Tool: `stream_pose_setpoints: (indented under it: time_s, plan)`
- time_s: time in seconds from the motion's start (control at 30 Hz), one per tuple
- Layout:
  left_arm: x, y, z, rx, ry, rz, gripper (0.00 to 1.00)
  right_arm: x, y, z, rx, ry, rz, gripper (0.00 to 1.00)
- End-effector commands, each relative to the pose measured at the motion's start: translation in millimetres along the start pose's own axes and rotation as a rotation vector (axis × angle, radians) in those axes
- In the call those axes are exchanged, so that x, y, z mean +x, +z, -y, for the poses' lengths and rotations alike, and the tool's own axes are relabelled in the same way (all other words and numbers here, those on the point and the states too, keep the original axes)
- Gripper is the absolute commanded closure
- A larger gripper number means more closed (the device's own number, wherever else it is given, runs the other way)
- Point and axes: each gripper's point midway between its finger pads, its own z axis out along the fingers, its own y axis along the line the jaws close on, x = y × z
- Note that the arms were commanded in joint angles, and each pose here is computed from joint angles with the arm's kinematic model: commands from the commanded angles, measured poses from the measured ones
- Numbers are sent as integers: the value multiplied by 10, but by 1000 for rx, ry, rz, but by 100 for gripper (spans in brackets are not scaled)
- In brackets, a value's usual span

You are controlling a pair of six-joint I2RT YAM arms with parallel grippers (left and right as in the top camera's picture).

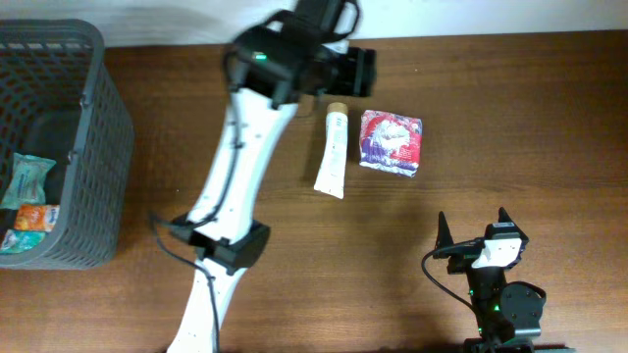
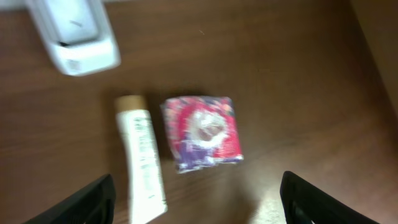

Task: Scan the item barcode
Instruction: 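Carry the purple-red pack over and set it right of the tube, then reach into the basket and grasp the small orange box with the left gripper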

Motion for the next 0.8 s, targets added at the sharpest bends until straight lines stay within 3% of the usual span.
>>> stream_pose_setpoints:
  time_s: [0.0, 0.3, 0.37, 0.77]
  plan:
    - [-197, -608, -487, -99, -32, 98, 13, 43, 5, 5, 6, -1, -9, 1]
    - [-330, -1678, -1552, -255, -228, 260, 9, 43, 5, 5, 6, -1, -9, 2]
    - [-335, -1790, -1712, -285, -255, 281, 1, 43, 5, 5, 6, -1, -9, 1]
    - [-255, -2138, -2507, -446, -391, 324, 1, 43, 5, 5, 6, -1, -9, 1]
